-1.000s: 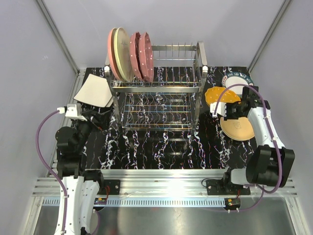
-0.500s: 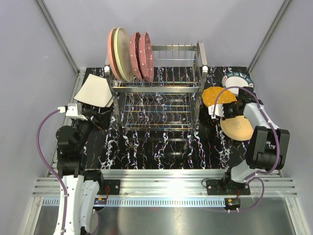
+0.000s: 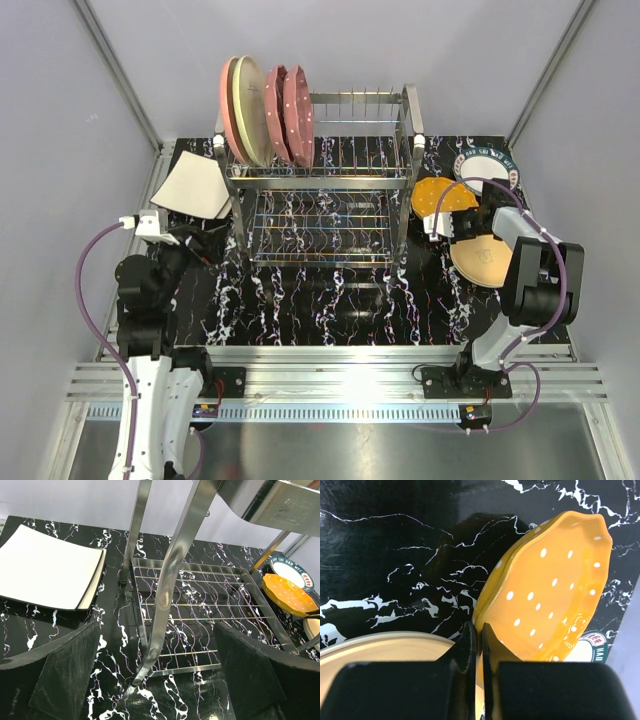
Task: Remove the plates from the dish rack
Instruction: Place the plate on the table
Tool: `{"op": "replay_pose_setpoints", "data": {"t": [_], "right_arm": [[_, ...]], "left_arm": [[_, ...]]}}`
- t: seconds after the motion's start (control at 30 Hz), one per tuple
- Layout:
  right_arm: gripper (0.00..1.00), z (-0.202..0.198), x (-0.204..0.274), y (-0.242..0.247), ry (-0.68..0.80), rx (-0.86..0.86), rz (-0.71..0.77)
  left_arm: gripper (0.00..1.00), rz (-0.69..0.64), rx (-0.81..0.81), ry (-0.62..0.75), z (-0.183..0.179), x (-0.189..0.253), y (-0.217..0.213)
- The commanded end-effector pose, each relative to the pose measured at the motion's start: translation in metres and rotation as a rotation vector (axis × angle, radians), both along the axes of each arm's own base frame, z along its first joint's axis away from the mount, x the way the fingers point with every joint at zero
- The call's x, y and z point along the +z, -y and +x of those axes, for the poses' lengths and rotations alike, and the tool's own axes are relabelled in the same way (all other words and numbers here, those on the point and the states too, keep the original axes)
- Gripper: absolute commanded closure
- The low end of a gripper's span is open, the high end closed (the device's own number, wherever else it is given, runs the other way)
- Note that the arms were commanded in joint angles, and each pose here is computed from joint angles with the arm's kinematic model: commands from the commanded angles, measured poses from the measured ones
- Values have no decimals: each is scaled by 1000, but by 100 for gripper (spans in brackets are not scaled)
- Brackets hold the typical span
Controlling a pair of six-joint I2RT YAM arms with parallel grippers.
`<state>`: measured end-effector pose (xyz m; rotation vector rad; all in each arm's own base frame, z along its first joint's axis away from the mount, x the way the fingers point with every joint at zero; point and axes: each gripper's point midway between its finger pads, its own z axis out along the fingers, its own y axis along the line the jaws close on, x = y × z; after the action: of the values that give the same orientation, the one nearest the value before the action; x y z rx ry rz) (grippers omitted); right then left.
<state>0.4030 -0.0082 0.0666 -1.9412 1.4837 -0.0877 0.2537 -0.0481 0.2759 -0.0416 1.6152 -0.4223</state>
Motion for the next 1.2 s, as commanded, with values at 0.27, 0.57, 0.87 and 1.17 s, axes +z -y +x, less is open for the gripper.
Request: {"op": "replay_pose_setpoints", "data": {"t": [0.27, 0.57, 0.87, 1.17], "right_arm": [[100, 62, 51, -18, 401, 329, -156], [100, 67, 42, -31, 385, 341, -152], [88, 66, 22, -29, 361, 322, -163], [77, 63, 15, -28, 348, 311, -157]], "left_arm": [[1, 7, -11, 39, 4, 9, 2], [1, 9, -14, 43, 3, 10, 2], [1, 11, -16, 46, 2, 11, 2], [1, 7, -19, 44, 3, 10, 3]]}}
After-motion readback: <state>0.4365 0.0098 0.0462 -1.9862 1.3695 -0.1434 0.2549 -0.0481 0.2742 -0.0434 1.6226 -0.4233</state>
